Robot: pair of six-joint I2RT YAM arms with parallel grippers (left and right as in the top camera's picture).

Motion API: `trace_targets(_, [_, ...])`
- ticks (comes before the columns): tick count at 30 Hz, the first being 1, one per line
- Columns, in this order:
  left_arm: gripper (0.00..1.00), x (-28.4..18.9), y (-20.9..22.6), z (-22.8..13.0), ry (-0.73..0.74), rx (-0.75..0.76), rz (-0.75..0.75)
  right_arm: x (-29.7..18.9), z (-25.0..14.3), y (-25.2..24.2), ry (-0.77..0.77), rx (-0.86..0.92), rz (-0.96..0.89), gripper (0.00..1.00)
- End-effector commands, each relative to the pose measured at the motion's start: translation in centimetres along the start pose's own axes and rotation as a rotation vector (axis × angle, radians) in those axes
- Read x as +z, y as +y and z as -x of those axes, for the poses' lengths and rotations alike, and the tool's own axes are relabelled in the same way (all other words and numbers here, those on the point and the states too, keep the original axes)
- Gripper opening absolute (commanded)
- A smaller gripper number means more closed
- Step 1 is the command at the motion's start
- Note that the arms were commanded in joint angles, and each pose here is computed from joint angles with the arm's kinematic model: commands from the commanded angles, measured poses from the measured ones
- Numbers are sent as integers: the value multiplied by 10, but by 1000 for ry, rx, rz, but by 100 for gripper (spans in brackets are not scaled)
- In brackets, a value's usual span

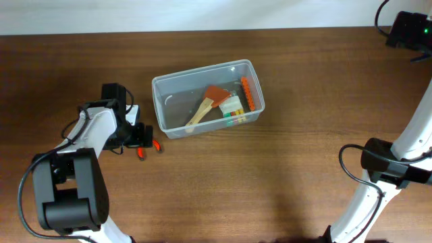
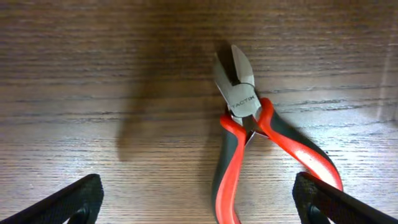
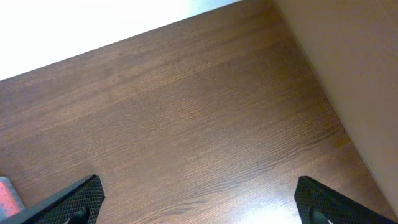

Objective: Pack container
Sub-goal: 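Lower the left gripper and grasp the red-black pliers, then lift the pliers, carry them right, and lower into the box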

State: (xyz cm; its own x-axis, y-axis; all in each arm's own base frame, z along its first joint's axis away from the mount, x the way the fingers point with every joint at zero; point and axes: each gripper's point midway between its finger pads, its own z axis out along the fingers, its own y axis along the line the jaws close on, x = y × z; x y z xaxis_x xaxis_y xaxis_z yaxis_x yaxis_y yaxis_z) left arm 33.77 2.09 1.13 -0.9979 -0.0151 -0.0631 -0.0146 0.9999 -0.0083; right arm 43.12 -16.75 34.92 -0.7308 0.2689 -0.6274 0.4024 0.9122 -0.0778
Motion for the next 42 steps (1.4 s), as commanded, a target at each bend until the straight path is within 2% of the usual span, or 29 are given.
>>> trace_targets(1, [95, -5, 2, 2, -22, -7, 10, -10, 3, -3, -26, 4, -9, 99])
trace_targets(3, [92, -4, 2, 3, -27, -8, 10, -10, 3, -3, -26, 4, -9, 99])
trace_targets(4, [84, -4, 2, 3, -29, -8, 10, -10, 3, -3, -26, 4, -9, 99])
trace_targets(11, [85, 8, 1, -11, 0, -35, 9, -10, 3, -3, -26, 4, -9, 98])
trace_targets(17, [84, 11, 2, -9, -15, -30, 10, -10, 3, -3, -26, 4, -9, 99])
trace_targets(18, [79, 11, 2, -7, -24, -30, 10, -10, 3, -3, -26, 4, -9, 99])
trace_targets(20, [60, 11, 2, -6, -27, -30, 10, -10, 3, -3, -26, 4, -9, 99])
trace_targets(22, [49, 11, 2, -6, -27, -30, 10, -10, 3, -3, -26, 4, -9, 99])
trace_targets(25, [24, 11, 1, -6, -26, -30, 9, -10, 3, -3, -26, 4, -9, 99])
trace_targets(27, [12, 11, 1, -6, -26, -30, 8, -10, 3, -3, -26, 4, -9, 99])
trace_targets(33, [2, 10, 1, -6, -28, -31, 9, -10, 3, -3, -26, 4, -9, 99])
trace_targets(36, [2, 2, 2, 3, -50, -31, 10, -10, 3, -3, -26, 4, -9, 99])
trace_targets(42, [2, -78, 8, 63, -255, -32, 42, -10, 3, -3, -26, 4, -9, 99])
